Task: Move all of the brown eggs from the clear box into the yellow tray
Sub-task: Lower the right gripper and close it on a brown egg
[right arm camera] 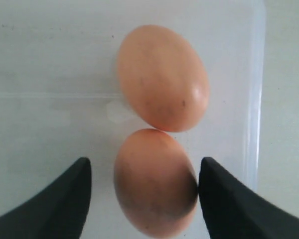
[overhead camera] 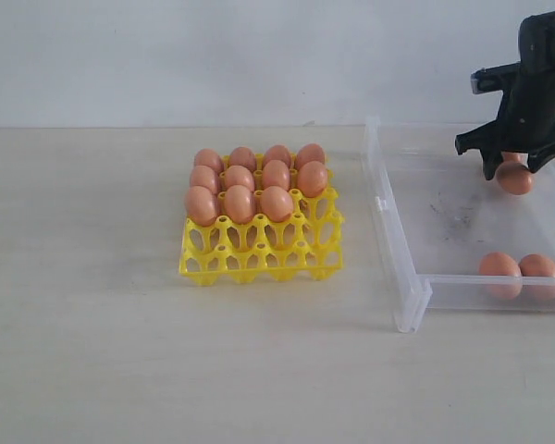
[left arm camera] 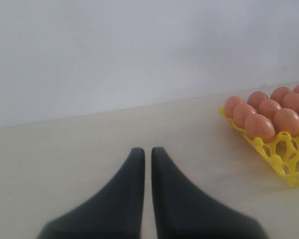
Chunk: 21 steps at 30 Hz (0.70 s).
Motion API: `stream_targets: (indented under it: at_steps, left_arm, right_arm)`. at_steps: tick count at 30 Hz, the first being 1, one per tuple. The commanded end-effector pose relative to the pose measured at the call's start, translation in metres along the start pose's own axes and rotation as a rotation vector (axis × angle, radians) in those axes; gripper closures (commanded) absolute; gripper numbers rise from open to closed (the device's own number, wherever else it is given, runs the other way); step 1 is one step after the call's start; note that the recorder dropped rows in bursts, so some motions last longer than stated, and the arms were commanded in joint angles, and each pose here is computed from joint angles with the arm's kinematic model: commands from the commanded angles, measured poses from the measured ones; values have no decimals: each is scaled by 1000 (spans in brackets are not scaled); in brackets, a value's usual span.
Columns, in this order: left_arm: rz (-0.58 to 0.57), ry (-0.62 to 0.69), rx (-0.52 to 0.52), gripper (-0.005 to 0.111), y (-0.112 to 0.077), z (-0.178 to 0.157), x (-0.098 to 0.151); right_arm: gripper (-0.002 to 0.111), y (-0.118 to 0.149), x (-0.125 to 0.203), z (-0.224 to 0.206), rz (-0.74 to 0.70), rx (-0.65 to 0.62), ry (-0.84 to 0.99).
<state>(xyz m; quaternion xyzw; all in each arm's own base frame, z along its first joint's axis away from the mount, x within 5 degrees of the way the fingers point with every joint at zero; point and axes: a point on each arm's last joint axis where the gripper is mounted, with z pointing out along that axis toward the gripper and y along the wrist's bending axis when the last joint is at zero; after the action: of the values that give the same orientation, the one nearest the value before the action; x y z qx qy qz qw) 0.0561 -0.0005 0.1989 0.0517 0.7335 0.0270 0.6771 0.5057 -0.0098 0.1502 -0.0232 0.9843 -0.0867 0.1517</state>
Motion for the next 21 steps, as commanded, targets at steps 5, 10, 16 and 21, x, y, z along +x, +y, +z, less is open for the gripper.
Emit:
stream_targets:
  at_steps: [5, 10, 16, 21]
  left_arm:
    - [-7, 0, 6, 103, 0, 0, 1]
    - [-7, 0, 6, 103, 0, 0, 1]
    - [-7, 0, 6, 103, 0, 0, 1]
    - [-7, 0, 6, 103, 0, 0, 1]
  right_arm:
    - [53, -3, -1, 5, -18, 6, -4]
    - [53, -1, 1, 15, -27, 9, 9]
    - [69, -2, 1, 15, -16, 11, 6]
    - [108, -1, -2, 15, -8, 8, -27]
